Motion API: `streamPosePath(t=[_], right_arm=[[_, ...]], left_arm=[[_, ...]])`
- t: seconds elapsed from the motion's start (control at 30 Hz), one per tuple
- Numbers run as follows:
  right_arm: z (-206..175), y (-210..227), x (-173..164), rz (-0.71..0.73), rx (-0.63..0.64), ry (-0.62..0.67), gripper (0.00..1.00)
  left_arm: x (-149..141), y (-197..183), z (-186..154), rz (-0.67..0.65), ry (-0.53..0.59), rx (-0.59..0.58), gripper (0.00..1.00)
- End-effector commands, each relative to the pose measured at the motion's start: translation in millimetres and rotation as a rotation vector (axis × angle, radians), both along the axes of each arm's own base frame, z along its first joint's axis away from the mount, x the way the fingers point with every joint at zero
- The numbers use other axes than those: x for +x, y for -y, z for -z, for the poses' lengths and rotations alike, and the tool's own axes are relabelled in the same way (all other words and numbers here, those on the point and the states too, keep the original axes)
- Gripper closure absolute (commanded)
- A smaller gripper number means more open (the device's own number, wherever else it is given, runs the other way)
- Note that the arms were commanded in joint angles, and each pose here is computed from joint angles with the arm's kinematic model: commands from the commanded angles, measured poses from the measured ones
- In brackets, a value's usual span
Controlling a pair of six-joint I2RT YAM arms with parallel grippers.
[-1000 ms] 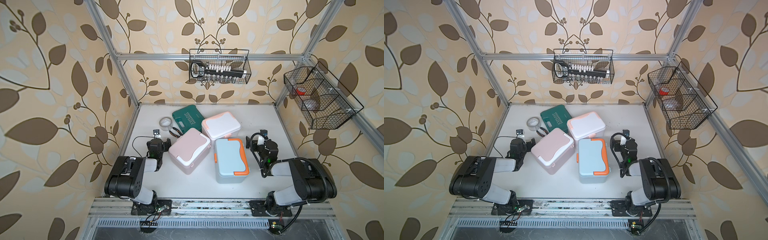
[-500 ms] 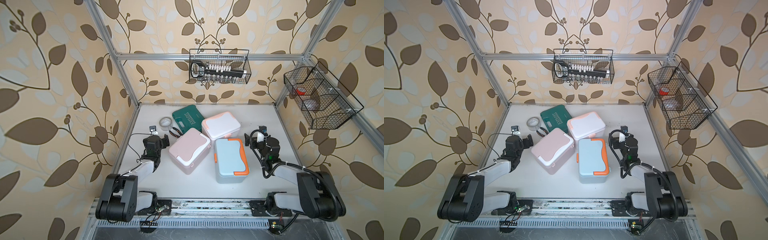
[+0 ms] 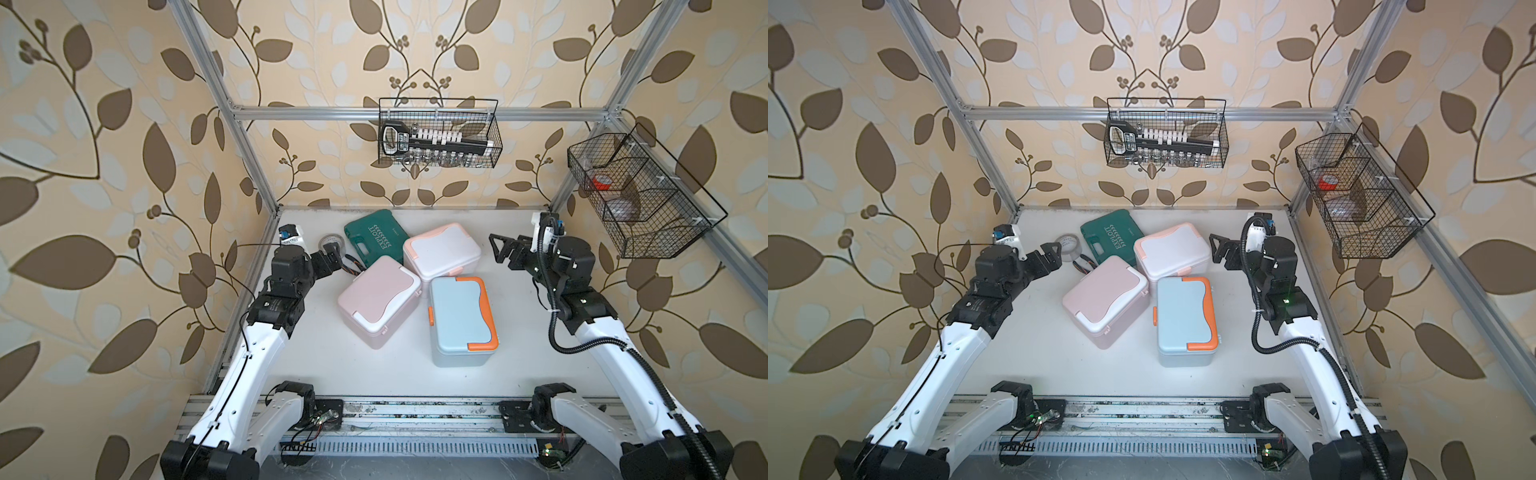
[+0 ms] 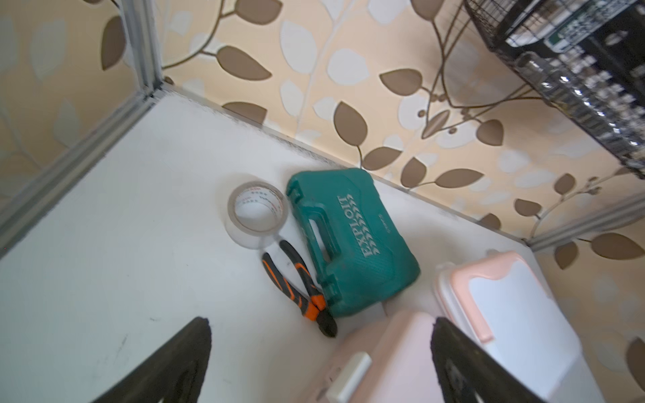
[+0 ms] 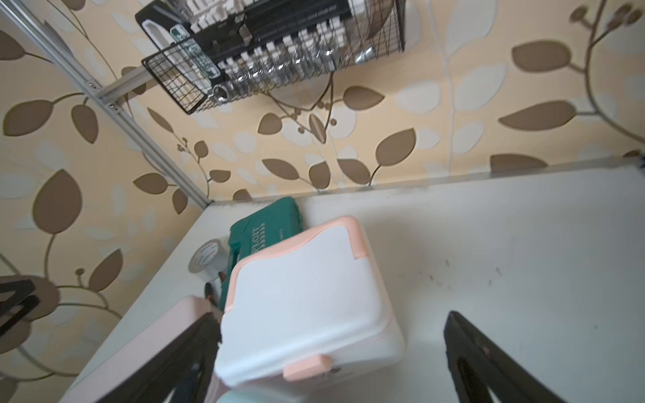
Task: Open first aid kits and take out gauze
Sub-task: Move the first aid kit to the center of the board.
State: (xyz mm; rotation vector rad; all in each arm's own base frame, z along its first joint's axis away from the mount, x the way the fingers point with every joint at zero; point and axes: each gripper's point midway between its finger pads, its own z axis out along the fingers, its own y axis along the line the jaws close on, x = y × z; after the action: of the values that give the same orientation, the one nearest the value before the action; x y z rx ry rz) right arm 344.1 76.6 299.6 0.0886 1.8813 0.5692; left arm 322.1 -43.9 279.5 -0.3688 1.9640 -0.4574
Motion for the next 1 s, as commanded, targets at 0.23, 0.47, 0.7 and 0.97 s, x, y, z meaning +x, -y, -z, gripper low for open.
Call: streamPosePath(t=[0.23,0.47,0.7,0.97], right_arm=[[4,-86,-82,-0.372,0.15,-0.233,0.02],[17,-197,-163,-0.705,-0.045,-0.321,0.06],[65,-273,-258,-0.944,-0.317,-0.409,0.07],[146,-240,-250,-0.699,-0.551,-0.584,0.11]], left_arm=[[-74,36,-10,0.144,-0.081,-0.301,0.01],[-69,38,22,0.111,-0.251,-0.315,0.01],[-68,29,43,0.058,-0.29,-0.286,0.01],[-69,26,50,0.045,-0.309,-0.271,0.01]])
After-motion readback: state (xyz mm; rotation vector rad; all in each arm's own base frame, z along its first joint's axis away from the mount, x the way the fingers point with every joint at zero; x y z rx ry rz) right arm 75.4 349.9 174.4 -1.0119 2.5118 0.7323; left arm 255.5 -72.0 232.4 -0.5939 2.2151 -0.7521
